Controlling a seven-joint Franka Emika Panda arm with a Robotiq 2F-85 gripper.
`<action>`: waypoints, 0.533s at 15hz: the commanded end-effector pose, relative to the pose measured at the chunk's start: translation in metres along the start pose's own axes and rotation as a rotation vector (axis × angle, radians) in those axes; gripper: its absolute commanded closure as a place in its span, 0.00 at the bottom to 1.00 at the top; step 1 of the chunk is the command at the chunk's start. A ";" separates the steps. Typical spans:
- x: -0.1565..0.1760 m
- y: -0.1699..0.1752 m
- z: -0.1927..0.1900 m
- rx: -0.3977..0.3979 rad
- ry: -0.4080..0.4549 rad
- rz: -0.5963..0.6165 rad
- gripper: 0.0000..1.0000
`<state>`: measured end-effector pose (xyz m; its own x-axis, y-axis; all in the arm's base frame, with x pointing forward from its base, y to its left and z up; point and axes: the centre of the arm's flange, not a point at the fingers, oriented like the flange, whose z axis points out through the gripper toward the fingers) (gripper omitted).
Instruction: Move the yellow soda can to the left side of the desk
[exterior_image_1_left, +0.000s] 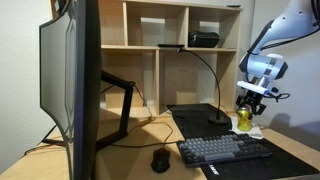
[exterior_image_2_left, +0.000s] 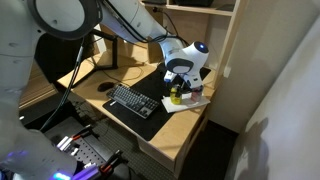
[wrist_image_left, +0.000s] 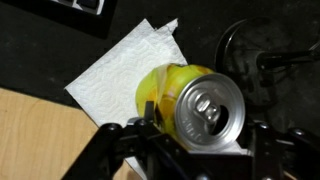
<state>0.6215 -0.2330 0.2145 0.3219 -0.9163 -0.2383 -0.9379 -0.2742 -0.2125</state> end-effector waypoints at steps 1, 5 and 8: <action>0.011 -0.004 -0.003 0.012 -0.055 0.022 0.55; 0.005 -0.001 -0.024 -0.007 -0.179 -0.017 0.65; -0.013 0.005 -0.067 0.001 -0.251 -0.110 0.66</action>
<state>0.6187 -0.2392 0.2372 0.3704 -0.8436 -0.3887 -0.9281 -0.3190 -0.1921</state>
